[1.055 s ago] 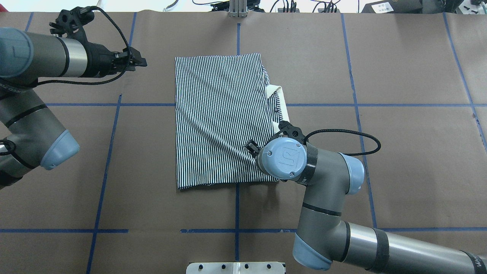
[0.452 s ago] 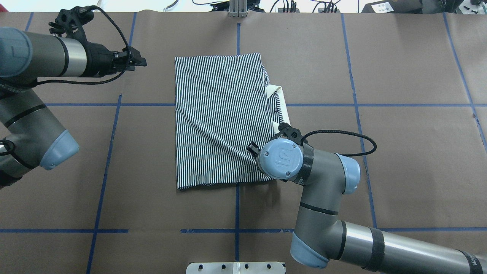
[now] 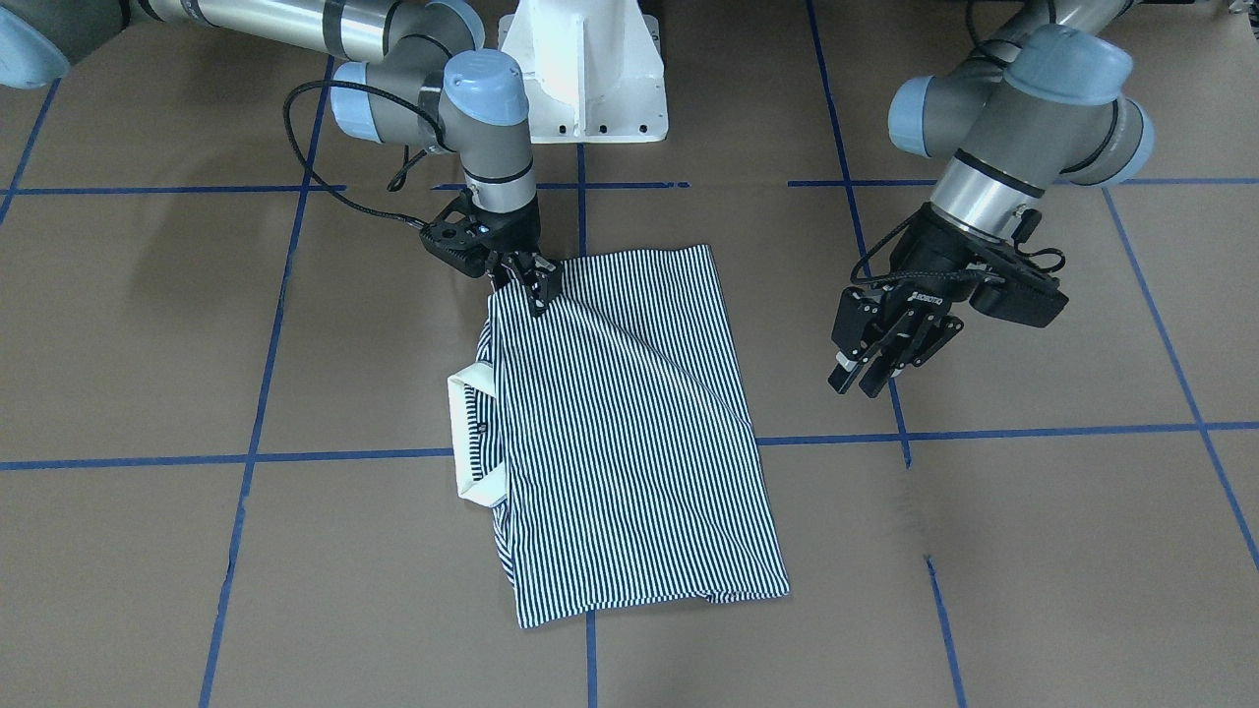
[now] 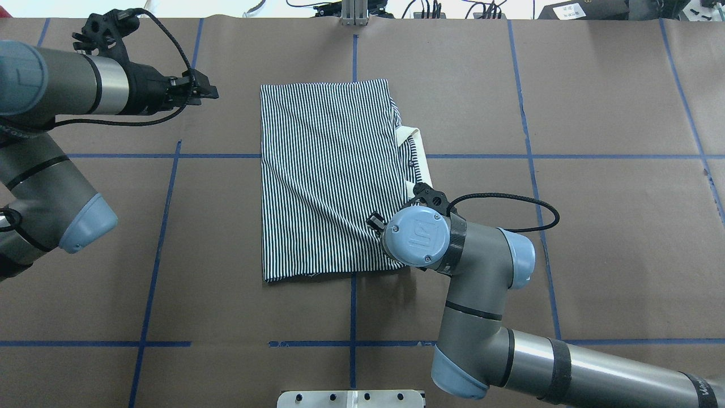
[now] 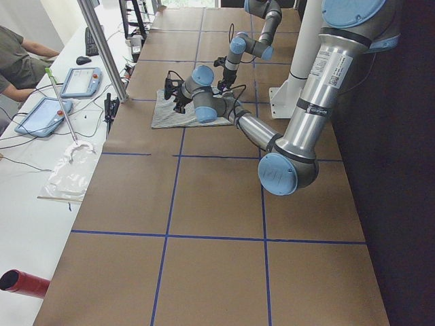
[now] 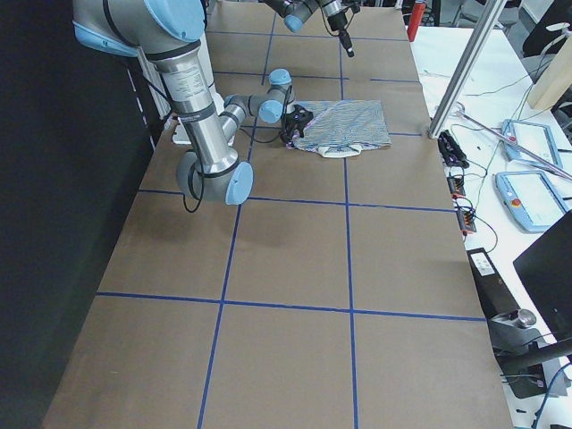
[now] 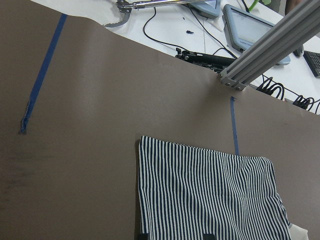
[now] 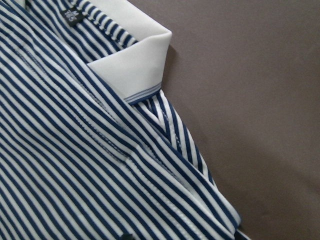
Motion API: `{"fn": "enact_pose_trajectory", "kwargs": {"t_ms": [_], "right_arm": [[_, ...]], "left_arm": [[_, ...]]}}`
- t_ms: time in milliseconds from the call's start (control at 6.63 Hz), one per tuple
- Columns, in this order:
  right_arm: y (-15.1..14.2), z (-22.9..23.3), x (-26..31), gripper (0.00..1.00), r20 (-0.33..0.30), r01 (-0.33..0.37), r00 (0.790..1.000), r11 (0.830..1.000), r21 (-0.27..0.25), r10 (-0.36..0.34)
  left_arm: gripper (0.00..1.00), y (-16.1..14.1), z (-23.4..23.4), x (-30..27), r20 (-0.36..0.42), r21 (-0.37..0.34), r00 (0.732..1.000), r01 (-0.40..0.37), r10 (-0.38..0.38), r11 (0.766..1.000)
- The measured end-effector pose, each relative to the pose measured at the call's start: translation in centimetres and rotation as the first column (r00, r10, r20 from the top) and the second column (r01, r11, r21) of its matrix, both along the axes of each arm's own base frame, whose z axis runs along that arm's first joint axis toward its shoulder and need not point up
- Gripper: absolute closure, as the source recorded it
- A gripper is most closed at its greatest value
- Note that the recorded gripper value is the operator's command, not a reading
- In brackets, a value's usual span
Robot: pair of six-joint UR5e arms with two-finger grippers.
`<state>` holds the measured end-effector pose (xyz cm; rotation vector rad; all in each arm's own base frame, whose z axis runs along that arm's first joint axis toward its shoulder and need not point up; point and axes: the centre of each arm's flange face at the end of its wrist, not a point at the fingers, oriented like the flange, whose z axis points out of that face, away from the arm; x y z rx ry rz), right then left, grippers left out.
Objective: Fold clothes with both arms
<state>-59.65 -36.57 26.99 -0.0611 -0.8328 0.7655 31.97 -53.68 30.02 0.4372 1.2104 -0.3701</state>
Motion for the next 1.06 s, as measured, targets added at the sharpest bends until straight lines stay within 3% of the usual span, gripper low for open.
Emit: {"fn": "enact_pose_trajectory", "kwargs": {"t_ms": [1055], "right_arm": [[0.4, -2.0, 0.7, 1.0, -0.012, 0.014, 1.0, 1.0, 0.007, -0.013]], "left_arm": [[0.53, 0.5, 0.2, -0.2, -0.017, -0.026, 1.0, 0.006, -0.006, 1.0]]}}
